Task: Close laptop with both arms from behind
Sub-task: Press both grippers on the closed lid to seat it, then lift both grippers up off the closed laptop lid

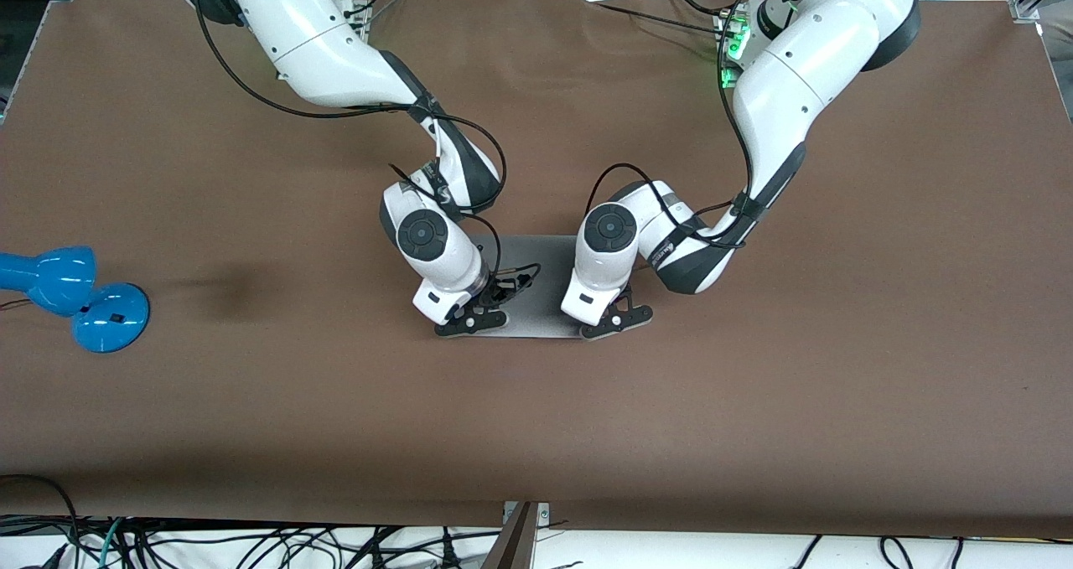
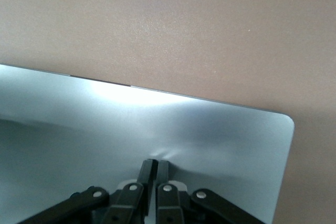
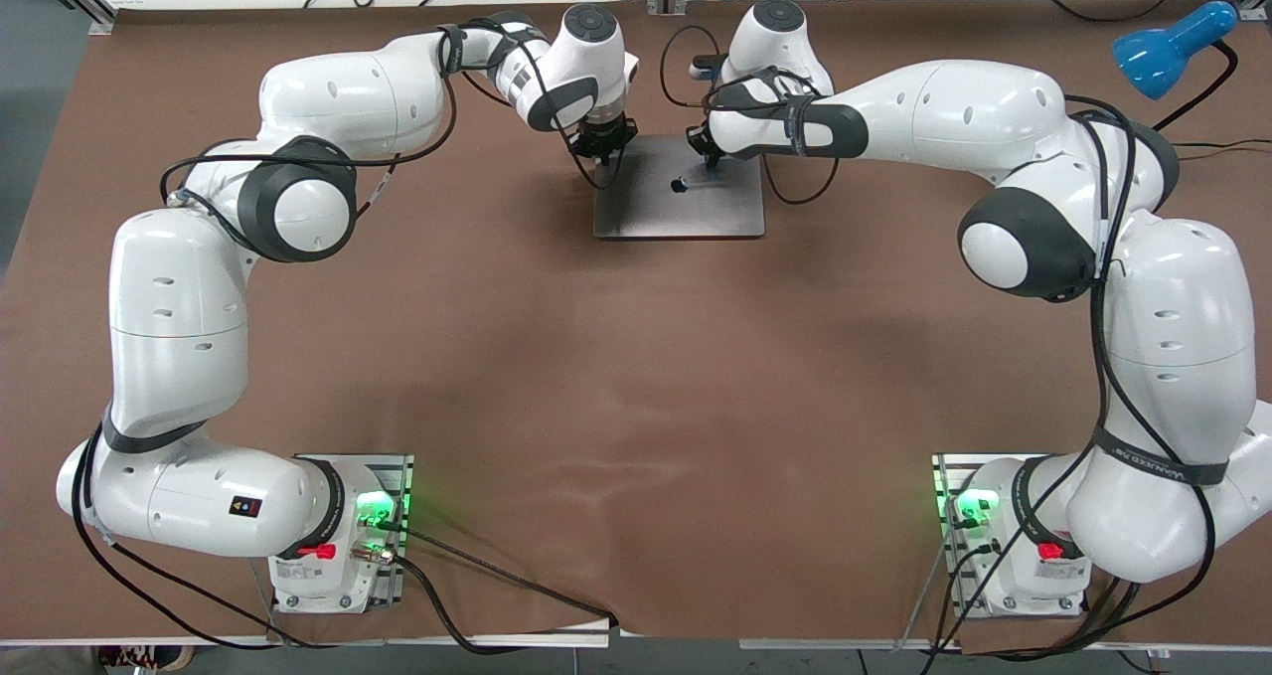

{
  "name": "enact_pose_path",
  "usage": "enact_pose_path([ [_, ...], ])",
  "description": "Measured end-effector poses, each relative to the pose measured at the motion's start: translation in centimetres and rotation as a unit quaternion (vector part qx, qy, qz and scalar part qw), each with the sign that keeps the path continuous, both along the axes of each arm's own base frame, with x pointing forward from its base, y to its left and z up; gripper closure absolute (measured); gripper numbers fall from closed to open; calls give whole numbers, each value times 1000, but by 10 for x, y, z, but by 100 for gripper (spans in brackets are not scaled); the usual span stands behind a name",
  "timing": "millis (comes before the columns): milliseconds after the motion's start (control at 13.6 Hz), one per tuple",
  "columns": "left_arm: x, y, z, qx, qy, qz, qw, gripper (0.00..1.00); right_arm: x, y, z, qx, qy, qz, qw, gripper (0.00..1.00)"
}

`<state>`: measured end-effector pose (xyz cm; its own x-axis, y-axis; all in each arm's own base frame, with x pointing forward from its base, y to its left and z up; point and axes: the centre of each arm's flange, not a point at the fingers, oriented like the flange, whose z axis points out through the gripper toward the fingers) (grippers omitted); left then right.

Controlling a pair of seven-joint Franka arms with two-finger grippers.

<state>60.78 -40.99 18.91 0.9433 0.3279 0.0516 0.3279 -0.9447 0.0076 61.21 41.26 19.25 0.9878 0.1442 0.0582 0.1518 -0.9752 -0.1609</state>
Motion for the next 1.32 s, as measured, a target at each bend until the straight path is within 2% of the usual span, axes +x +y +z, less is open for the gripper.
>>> enact_pose_path([
  [294, 1, 0, 2, -1, -2, 1, 1000, 99, 0, 0, 0, 1, 0, 1, 1000, 88],
  [367, 3, 0, 4, -2, -4, 2, 1000, 99, 0, 1, 1, 2, 0, 0, 1000, 81],
  [587, 11, 1, 16, -7, -15, 6, 1000, 99, 6, -9, 8, -5, 13, -5, 1000, 51],
  [734, 12, 2, 31, 0, -20, 7, 1000, 96, 13, -21, 22, -10, 21, -12, 1000, 30],
  [807, 13, 3, 43, 7, -21, 7, 1000, 88, 16, -26, 33, -14, 29, -14, 999, 19],
  [881, 12, 3, 57, 15, -20, 6, 1000, 84, 16, -31, 47, -20, 40, -17, 999, 14],
  [954, 9, 3, 74, 19, -15, 1, 1000, 83, 16, -36, 63, -27, 54, -23, 998, 14],
  [1101, 1, 4, 111, 12, 1, -18, 1000, 72, 15, -51, 103, -41, 80, -41, 995, 14],
  [1174, -4, 6, 129, 9, 5, -25, 1000, 72, 14, -60, 125, -47, 91, -52, 993, 14],
  [1321, -16, 16, 162, 21, 8, -34, 999, 57, 11, -77, 172, -58, 109, -70, 990, 11],
])
